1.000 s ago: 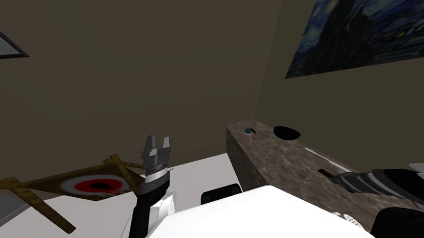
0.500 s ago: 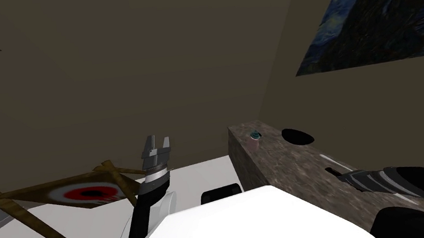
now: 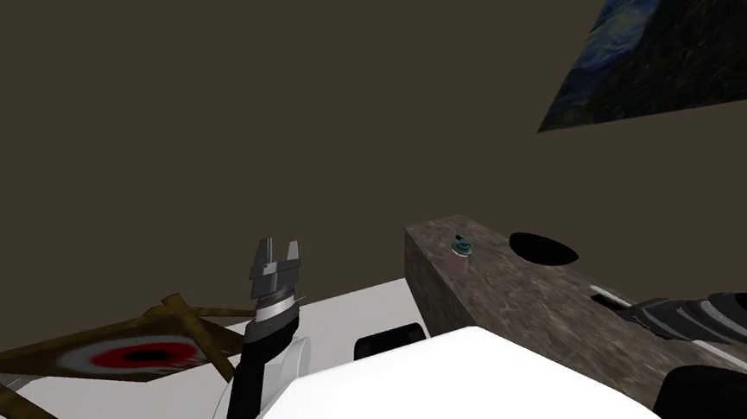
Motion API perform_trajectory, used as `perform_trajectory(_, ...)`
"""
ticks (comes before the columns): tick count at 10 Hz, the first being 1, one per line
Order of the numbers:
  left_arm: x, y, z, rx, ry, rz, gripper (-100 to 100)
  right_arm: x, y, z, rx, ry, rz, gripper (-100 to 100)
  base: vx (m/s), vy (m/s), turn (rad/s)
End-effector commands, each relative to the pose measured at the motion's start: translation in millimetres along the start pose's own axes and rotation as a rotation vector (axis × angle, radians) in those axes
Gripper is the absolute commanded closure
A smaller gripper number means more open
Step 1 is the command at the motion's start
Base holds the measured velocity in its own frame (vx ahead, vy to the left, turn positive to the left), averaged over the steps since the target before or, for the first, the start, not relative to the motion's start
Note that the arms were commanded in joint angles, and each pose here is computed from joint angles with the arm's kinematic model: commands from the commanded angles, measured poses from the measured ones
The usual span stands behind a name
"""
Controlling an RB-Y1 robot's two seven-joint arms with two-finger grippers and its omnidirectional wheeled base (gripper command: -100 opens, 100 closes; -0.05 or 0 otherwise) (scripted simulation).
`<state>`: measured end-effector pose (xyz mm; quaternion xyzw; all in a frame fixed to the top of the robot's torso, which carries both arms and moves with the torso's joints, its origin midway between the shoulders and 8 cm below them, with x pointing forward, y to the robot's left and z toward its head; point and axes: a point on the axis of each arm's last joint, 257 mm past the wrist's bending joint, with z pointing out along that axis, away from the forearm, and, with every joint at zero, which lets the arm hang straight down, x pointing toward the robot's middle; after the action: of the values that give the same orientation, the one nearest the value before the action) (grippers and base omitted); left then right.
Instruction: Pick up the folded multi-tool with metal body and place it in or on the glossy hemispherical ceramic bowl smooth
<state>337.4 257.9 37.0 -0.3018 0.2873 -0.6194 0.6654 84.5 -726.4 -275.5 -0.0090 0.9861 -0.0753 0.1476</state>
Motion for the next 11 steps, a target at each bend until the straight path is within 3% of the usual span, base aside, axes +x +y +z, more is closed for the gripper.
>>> perform_trajectory(1, 0.0, 0.0, 0.0, 0.0, 0.0, 0.0, 0, 2.2, -10.3, -5.7, 0.008, 0.005, -0.007, 100, 0.191, 0.018, -0.011)
perform_trajectory(4, 0.0, 0.0, 0.0, 0.0, 0.0, 0.0, 0, 6.9, -23.0, -12.9, 0.028, 0.015, -0.015, 100, 0.084, 0.015, 0.006)
perform_trajectory(11, 0.0, 0.0, 0.0, 0.0, 0.0, 0.0, 0, 37.1, -66.9, -48.4, 0.088, 0.076, -0.025, 100, 0.108, 0.003, 0.005)
